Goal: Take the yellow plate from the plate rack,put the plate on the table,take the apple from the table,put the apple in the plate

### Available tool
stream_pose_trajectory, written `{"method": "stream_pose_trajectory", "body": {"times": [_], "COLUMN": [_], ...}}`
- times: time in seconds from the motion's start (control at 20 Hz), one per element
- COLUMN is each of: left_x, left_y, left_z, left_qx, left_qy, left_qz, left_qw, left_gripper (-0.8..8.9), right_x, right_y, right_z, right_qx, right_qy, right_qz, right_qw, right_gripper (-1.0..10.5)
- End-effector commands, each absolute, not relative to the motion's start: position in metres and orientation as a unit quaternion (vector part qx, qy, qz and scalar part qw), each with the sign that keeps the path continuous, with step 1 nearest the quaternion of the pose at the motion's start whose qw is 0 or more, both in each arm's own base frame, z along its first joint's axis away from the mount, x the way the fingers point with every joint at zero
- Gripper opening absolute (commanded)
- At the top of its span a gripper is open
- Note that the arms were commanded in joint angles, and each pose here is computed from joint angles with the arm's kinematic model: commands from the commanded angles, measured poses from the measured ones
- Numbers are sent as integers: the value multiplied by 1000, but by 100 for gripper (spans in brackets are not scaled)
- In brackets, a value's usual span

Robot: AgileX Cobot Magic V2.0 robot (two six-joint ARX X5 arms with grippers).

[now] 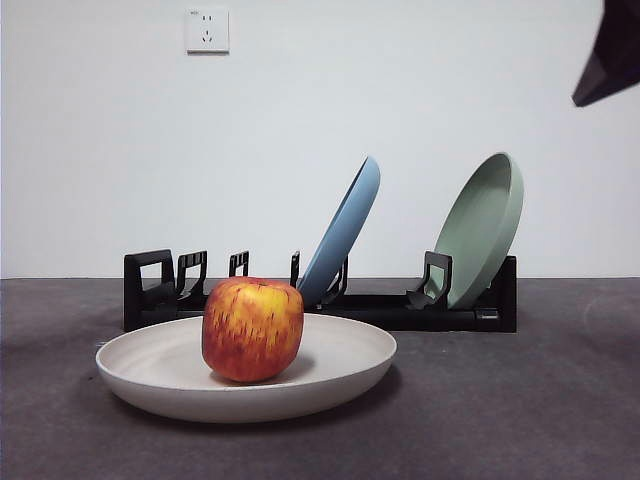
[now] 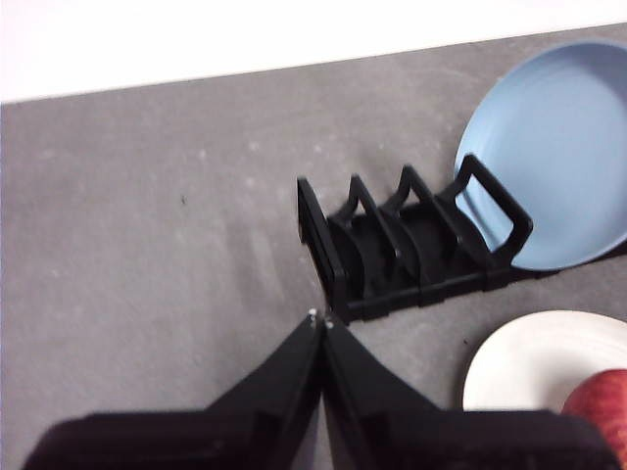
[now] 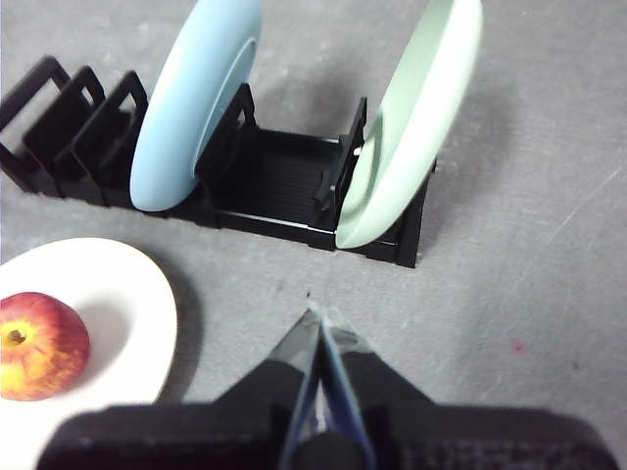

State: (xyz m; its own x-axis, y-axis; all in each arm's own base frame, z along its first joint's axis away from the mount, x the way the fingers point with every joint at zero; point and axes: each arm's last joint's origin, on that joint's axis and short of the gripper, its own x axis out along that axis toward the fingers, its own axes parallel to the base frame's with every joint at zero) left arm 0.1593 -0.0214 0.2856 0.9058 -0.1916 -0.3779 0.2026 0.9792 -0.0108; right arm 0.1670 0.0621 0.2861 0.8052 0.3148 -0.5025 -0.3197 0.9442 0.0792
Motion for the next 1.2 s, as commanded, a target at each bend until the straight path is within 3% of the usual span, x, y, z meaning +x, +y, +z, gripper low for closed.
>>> {"method": "stream_pose_trajectory", "body": {"times": [0.05,0.35,0.6,1.0,1.2], "left_x": [154,142,143,143,121], "left_y": [-20,-19,-19,-19,-16], "left_z": [263,243,239,239,248], "left_qx": [-14,-29,-39,-39,37], "left_qy": [191,177,195,196,156], "left_qz": [-95,-93,-89,-89,-77], "left_qw": [977,979,976,976,984], "left_gripper": [-9,-9,-3,-3,-3], "right_x": [150,125,127,127,127], "right_y": [56,45,46,46,46], "right_z": [270,261,263,262,262], "right_qx": [17,33,107,106,106], "right_qy": [238,193,194,198,198], "right_qz": [152,143,132,130,130], "right_qw": [959,970,966,966,966], "right_gripper": [-17,-16,1,1,1]}}
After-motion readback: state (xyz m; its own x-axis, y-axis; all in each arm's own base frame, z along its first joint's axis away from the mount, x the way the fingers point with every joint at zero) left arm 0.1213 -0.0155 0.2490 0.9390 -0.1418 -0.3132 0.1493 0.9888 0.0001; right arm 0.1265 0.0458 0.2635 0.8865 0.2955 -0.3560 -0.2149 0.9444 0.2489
